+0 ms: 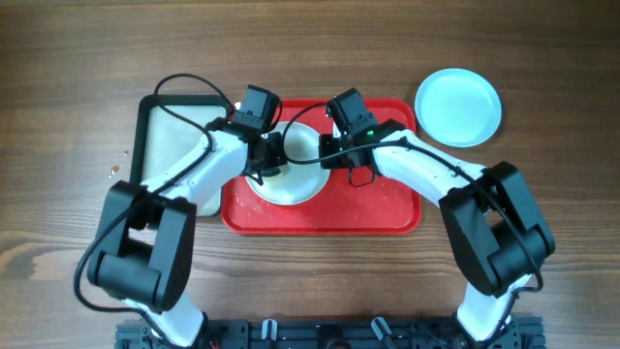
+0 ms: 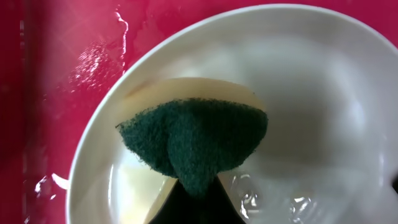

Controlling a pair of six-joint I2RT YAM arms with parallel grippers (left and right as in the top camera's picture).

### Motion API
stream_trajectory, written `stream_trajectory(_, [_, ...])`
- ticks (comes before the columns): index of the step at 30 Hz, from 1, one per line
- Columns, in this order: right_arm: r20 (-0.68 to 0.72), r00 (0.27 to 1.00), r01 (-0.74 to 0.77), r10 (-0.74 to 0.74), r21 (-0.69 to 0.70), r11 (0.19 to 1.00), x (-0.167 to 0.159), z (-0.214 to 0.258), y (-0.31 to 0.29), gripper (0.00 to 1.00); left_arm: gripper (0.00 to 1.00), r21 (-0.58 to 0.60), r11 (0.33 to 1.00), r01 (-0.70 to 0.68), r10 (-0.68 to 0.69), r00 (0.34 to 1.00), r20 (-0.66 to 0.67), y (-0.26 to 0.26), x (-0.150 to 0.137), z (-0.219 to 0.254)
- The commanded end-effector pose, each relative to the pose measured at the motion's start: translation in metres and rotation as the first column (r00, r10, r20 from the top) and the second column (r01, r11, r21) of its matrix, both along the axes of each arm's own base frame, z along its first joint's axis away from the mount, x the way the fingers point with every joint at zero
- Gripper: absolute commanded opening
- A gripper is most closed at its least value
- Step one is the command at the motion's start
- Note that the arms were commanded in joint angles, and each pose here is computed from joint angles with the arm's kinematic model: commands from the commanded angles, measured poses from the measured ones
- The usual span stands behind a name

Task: Clean dirty plates on tray and stack at the side
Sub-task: 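Scrub the white plate with the sponge in the left gripper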

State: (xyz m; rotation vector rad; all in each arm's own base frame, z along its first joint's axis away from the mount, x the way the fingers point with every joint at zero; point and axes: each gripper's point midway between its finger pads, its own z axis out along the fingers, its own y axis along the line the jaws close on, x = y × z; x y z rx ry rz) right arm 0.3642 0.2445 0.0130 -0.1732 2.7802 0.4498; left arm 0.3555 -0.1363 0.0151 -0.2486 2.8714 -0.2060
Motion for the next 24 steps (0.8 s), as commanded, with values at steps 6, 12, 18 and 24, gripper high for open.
stream_trajectory(6, [-0.021, 1.000, 0.003, -0.003, -0.008, 1.000, -0.004, -0.008, 0.000, 0.04, 0.04, -0.148, 0.986, 0.071, -0.070, 0.998, 0.008, -0.034, 0.007, -0.003])
stream_trajectory(12, [-0.021, 1.000, 0.003, -0.003, -0.008, 1.000, -0.004, -0.008, 0.000, 0.04, 0.04, -0.186, 0.970, 0.154, -0.163, 0.986, -0.033, -0.068, -0.012, -0.016])
stream_trajectory(18, [-0.020, 1.000, 0.003, -0.003, -0.007, 1.000, -0.004, -0.008, 0.000, 0.04, 0.04, -0.317, 0.917, 0.241, -0.269, 0.962, -0.047, -0.109, -0.034, -0.008])
stream_trajectory(24, [-0.020, 1.000, 0.002, -0.002, -0.008, 1.000, -0.004, -0.008, 0.000, 0.04, 0.04, -0.342, 0.901, 0.269, -0.293, 0.956, -0.022, -0.109, -0.032, 0.001])
